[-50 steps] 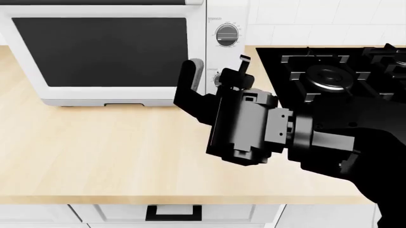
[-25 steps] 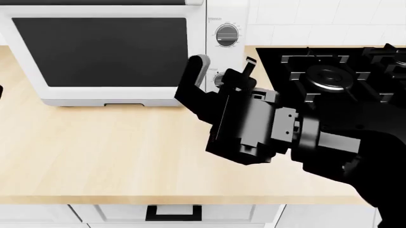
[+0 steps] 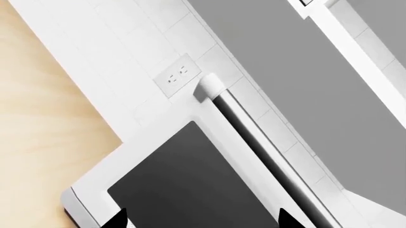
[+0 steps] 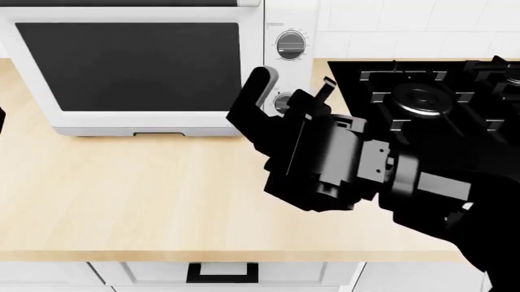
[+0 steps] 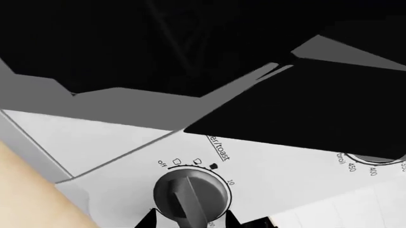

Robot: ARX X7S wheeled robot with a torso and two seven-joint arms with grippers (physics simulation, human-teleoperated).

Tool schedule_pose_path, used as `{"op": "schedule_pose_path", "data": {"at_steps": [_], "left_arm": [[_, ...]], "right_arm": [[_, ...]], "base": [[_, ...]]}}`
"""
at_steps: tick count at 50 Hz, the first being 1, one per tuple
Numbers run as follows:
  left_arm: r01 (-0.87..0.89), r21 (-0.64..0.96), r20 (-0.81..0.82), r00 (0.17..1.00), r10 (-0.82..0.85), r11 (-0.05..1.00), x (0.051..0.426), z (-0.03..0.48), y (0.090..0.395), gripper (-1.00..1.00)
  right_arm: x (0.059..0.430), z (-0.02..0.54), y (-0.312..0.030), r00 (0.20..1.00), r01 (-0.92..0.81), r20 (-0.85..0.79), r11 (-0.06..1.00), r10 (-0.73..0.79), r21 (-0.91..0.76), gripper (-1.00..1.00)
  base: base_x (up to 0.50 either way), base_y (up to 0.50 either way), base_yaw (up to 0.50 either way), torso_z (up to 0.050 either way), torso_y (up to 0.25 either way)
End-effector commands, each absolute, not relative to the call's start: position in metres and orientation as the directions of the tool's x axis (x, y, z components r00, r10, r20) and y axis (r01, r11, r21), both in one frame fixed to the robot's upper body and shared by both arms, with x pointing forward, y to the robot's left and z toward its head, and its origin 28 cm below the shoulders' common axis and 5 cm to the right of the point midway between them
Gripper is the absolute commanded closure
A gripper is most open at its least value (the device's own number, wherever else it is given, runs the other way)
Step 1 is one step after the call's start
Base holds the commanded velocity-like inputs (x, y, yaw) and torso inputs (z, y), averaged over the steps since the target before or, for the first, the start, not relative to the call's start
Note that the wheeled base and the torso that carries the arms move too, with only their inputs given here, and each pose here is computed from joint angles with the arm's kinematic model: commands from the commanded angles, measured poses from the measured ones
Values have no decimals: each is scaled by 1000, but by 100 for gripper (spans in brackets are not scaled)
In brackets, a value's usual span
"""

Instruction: Turn on the toaster oven by setting the timer.

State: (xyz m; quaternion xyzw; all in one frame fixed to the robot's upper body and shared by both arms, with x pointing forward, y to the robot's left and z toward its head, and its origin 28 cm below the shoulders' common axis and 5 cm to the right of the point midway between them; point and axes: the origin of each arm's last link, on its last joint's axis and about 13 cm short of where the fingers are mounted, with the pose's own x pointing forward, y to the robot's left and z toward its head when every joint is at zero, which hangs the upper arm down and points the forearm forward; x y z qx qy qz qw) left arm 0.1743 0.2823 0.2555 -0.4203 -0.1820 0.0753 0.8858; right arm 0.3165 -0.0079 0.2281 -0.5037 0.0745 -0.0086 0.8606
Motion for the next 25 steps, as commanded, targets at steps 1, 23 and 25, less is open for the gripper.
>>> {"op": "schedule_pose_path", "data": {"at_steps": [1,23,25], "left_arm": [[19,-772,257,923,285,635,174,255,282,-100],[16,-773,252,925,284,634,174,254,282,-100],[16,-773,252,925,284,634,174,253,282,-100]], "right_arm": [[315,229,-3,993,-57,-103,530,-58,-846,100],[315,237,-2,996,-24,-78,685,-49,-728,100],[315,237,-2,996,-21,-76,693,-49,-721,100]], "base": [[0,0,0,0,0],[-1,1,1,0,1],[0,0,0,0,0]]}}
